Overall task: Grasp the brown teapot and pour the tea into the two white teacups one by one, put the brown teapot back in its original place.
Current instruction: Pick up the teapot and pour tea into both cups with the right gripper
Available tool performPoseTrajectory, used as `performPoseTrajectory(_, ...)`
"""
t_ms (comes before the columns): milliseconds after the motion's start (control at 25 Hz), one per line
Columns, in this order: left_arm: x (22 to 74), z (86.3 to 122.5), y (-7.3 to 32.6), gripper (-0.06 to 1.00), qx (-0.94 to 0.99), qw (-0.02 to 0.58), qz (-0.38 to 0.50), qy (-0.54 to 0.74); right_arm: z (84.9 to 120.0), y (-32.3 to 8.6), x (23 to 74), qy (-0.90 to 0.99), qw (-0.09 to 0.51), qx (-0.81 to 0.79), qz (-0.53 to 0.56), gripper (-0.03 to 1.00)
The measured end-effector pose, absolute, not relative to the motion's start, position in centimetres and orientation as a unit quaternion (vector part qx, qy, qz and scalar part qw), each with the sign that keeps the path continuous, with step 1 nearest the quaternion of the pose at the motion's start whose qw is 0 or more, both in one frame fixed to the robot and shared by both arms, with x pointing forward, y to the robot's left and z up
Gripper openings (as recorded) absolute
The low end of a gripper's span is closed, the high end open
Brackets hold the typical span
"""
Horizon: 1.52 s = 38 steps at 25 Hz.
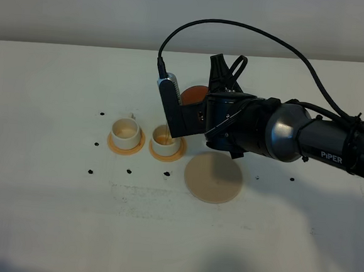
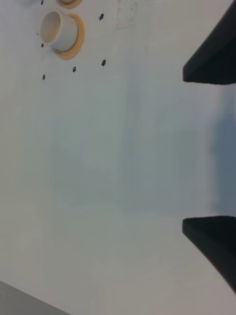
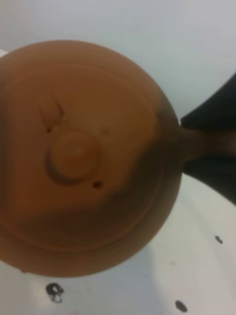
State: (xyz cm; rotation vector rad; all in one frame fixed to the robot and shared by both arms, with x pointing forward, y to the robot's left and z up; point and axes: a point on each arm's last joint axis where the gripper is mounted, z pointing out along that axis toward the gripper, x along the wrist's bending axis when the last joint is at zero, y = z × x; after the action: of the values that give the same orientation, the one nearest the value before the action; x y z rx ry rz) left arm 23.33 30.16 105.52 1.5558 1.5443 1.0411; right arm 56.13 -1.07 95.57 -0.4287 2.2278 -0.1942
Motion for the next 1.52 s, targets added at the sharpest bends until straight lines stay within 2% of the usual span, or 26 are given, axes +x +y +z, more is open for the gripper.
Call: performPoseTrajectory(1520,23.33,105.52,30.16,0.59,0.601,0.350,0.402,0.596,96.15,-1.31,56.58,0.856,0.443,-0.233,-0.132,0.08)
